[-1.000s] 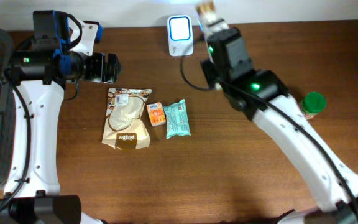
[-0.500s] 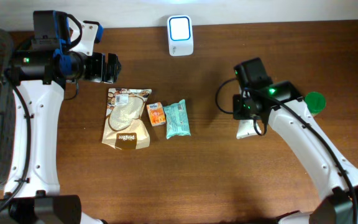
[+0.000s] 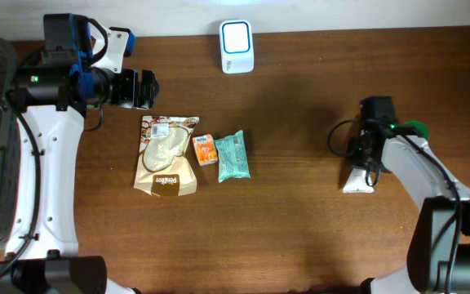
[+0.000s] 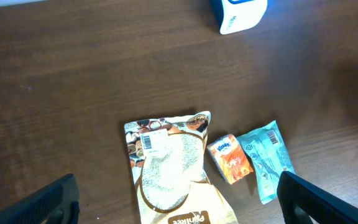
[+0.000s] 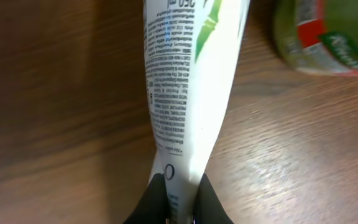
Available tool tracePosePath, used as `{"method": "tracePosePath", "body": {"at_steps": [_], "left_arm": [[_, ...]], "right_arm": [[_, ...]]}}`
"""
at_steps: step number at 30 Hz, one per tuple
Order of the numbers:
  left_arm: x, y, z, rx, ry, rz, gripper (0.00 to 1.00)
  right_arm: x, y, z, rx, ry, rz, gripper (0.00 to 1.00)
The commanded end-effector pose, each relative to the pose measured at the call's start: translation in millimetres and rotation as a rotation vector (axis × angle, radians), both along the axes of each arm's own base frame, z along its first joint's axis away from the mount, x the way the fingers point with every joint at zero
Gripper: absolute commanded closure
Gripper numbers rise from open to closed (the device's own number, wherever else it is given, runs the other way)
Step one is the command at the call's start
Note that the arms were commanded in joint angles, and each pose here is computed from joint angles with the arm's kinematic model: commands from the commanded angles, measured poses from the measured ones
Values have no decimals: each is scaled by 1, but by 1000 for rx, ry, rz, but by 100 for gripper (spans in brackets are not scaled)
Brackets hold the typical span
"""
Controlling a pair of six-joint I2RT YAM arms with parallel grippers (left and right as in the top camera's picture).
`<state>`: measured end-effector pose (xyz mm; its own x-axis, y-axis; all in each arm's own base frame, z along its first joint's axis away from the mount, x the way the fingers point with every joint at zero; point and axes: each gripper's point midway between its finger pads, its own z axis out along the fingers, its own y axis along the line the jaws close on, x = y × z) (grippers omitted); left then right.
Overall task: Scan the item barcode
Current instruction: 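Carry the tube right and set it down near the jar, then move the right gripper left over the mint packet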
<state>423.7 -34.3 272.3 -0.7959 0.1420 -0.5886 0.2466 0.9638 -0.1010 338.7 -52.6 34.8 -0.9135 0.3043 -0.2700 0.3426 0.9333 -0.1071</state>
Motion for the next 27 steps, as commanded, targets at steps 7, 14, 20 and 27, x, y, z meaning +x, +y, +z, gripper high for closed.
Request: {"method": "tracePosePath", "body": {"at_steps": [7,14,20,27], "left_arm": [[1,1,0,6,-3,-13,1],[1,1,0,6,-3,-13,1],[1,1,0,6,-3,-12,1],[1,1,0,6,-3,-13,1]], "right_arm": [[0,-32,-15,63,19,-125,57],[43,37,51,411,-68,54,48],[57,102,90,546,-108,233,48],[45,166,80,614,-46,273,40]]}}
